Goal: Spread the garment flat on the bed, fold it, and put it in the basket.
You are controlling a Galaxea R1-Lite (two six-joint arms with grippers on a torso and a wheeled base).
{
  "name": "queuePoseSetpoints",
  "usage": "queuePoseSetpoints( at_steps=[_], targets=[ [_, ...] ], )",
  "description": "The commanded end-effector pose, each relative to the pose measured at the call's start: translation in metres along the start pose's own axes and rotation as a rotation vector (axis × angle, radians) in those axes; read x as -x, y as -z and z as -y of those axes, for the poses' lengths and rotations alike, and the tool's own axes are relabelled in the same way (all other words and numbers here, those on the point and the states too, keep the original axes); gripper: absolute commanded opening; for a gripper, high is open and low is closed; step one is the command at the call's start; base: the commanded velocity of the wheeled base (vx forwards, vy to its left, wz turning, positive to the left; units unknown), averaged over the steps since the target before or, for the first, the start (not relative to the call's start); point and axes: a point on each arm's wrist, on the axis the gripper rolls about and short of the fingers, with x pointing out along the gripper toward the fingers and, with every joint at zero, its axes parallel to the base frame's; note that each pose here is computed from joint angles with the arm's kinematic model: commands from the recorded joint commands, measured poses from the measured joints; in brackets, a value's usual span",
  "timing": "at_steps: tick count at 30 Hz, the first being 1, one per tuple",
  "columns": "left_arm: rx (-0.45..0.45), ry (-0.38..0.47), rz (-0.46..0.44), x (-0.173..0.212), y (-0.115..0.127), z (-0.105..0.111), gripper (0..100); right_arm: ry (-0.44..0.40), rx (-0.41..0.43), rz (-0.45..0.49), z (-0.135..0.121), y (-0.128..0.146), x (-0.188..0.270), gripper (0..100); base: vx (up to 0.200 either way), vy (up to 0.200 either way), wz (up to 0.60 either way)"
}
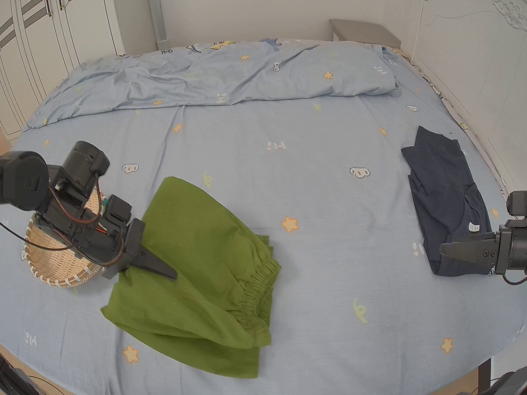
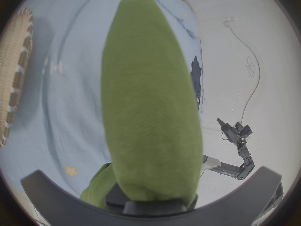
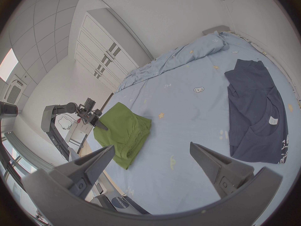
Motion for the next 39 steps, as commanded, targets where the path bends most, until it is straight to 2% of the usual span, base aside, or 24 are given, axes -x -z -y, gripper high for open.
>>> queuePoseSetpoints(
  at_steps=[1,26,34,36,39],
  targets=[
    [-0.028,0.002,0.085,0.023,-0.007,0.005,0,0.000,0.001,0.001,0.000,0.000,0.001,100,0.000,0.200,0.00],
    [-0.062,-0.033,0.041,0.010,0.001,0.014,0,-0.001,0.003,0.004,-0.001,0.000,0.001,100,0.000,0.200,0.00],
    [-0.253,-0.002,-0.025,-0.007,0.019,0.046,0,-0.002,0.003,0.002,-0.001,0.000,0.001,100,0.000,0.025,0.00],
    [-0.277,-0.007,-0.019,-0.006,0.022,0.051,0,-0.001,0.002,0.003,-0.001,0.000,0.001,100,0.000,0.000,0.00],
    [-0.344,-0.006,0.039,0.004,0.030,0.065,0,-0.001,0.005,0.006,-0.001,0.000,0.002,100,0.000,0.000,0.00]
  ],
)
